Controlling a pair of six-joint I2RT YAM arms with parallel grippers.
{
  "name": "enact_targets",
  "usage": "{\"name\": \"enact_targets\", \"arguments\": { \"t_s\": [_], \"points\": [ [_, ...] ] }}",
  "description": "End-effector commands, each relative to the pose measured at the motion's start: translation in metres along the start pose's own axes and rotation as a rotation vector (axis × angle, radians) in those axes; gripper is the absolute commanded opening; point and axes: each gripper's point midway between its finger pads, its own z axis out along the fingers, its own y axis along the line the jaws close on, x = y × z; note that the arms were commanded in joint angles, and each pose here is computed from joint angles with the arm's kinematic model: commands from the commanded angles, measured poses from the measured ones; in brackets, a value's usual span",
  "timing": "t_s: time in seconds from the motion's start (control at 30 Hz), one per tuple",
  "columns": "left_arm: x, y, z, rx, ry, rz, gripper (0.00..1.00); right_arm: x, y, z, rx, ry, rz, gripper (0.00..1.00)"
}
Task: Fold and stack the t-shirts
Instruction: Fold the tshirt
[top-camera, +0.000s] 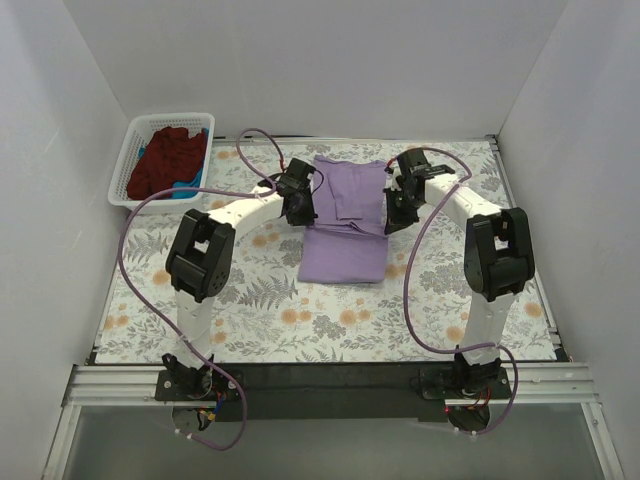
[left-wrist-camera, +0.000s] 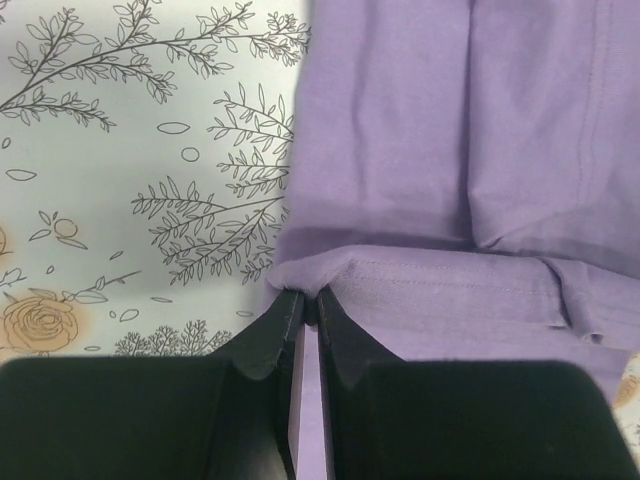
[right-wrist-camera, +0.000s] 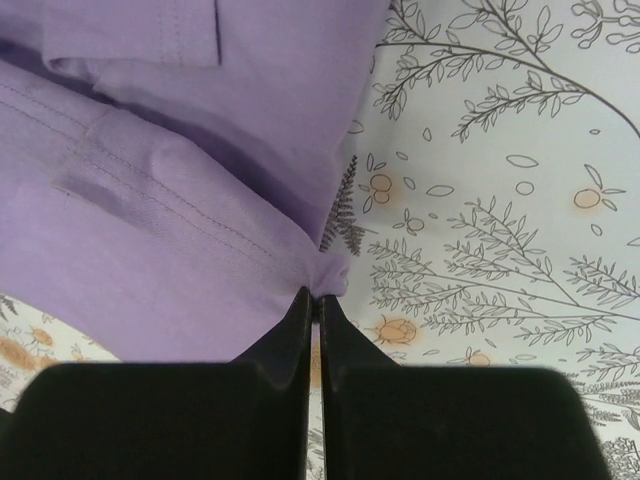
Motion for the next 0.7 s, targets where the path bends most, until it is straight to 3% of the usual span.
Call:
{"name": "enact_targets", "arguments": {
  "t_s": [0.0, 0.07, 0.13, 0.3, 0.43, 0.67],
  "points": [
    [-0.016, -0.002, 0.002, 0.016, -0.051, 0.010, 0.06, -0.024, -0.006, -0.001, 0.029, -0.073, -0.026, 0.01],
    [-0.015, -0.002, 0.003, 0.019, -0.048, 0.012, 0.09, -0.024, -0.008, 0.001, 0.037, -0.075, -0.025, 0.03],
    [-0.015, -0.001, 0.003, 0.017, -0.050, 0.015, 0.17, -0.023, -0.009, 0.001, 0.043, -0.078, -0.017, 0.15],
    [-0.023, -0.005, -0.026, 0.038, -0.095, -0.003, 0.30, -0.026, -0.005, -0.024, 0.078, -0.161, -0.031, 0.27],
    [-0.015, -0.013, -0.051, 0.054, -0.123, -0.010, 0.32, -0.023, 0.010, -0.038, 0.076, -0.232, -0.074, 0.28],
    [0.072, -0.034, -0.069, 0.078, -0.041, 0.070, 0.29, 0.002, 0.060, -0.017, -0.099, -0.239, -0.141, 0.24]
  ]
}}
